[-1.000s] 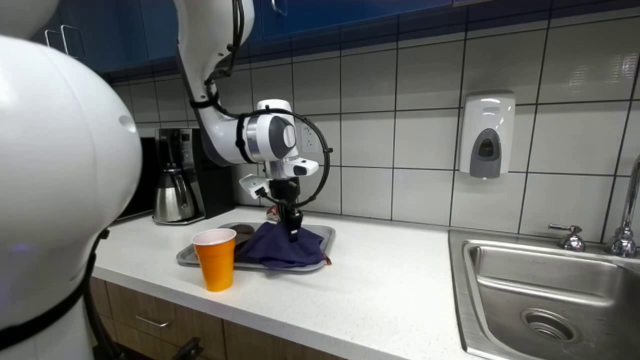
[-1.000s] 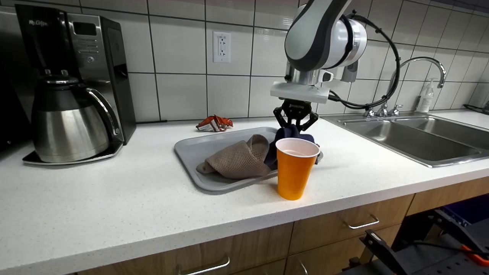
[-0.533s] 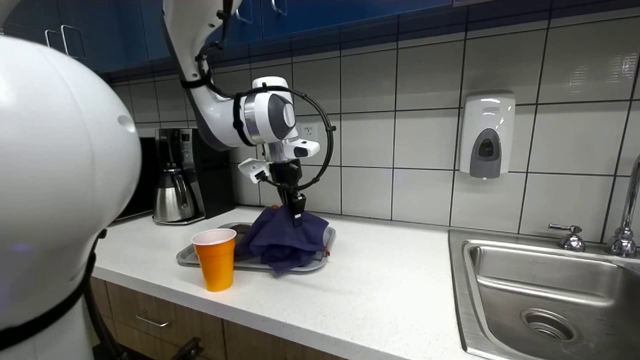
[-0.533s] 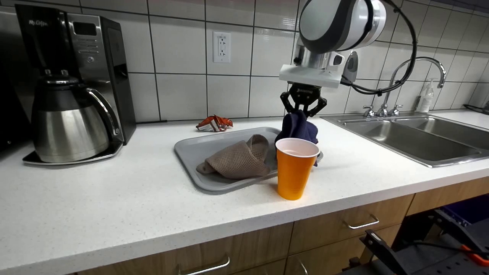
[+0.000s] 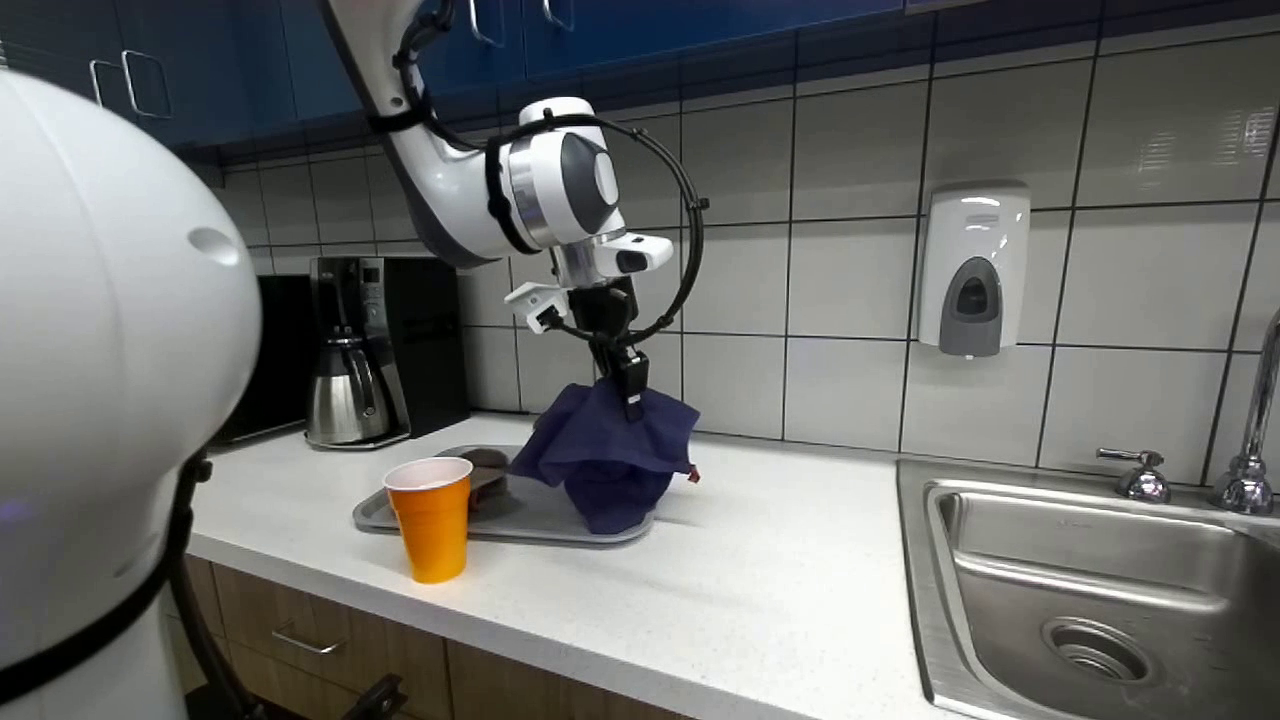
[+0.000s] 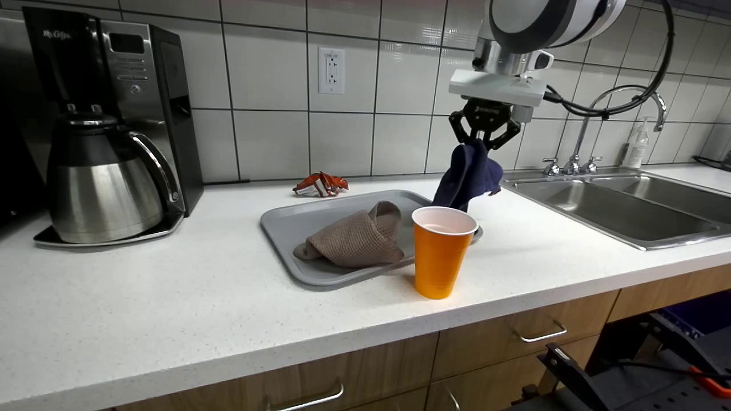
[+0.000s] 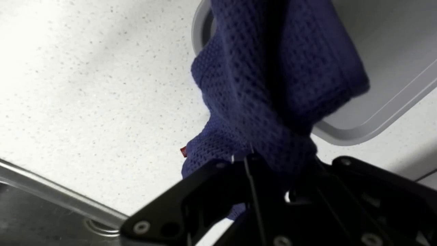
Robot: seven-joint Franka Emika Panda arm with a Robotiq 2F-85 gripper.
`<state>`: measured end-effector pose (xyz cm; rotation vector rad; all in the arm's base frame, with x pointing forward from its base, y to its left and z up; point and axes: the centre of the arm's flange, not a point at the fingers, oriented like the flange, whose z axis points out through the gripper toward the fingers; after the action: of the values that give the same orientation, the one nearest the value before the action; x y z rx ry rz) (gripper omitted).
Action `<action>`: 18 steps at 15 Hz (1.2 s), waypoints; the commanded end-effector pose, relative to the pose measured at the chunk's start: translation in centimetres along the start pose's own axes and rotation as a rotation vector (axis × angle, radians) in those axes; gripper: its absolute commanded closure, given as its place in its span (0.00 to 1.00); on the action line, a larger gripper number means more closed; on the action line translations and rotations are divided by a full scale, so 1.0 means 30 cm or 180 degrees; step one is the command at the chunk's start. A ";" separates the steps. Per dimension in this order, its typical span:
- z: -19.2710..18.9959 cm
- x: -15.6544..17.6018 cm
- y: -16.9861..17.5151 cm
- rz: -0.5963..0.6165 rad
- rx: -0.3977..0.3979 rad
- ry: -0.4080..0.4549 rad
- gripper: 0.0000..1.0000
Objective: Remove the blue and brown towels from the tray
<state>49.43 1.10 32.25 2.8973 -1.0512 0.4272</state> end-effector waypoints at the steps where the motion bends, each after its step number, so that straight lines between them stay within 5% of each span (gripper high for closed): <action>1: -0.085 0.015 0.088 0.0195 -0.0076 0.0112 0.97; 18: -0.056 0.103 0.432 0.0828 -0.0532 0.0152 0.97</action>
<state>44.36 -9.46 34.05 2.6660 -1.3515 0.4095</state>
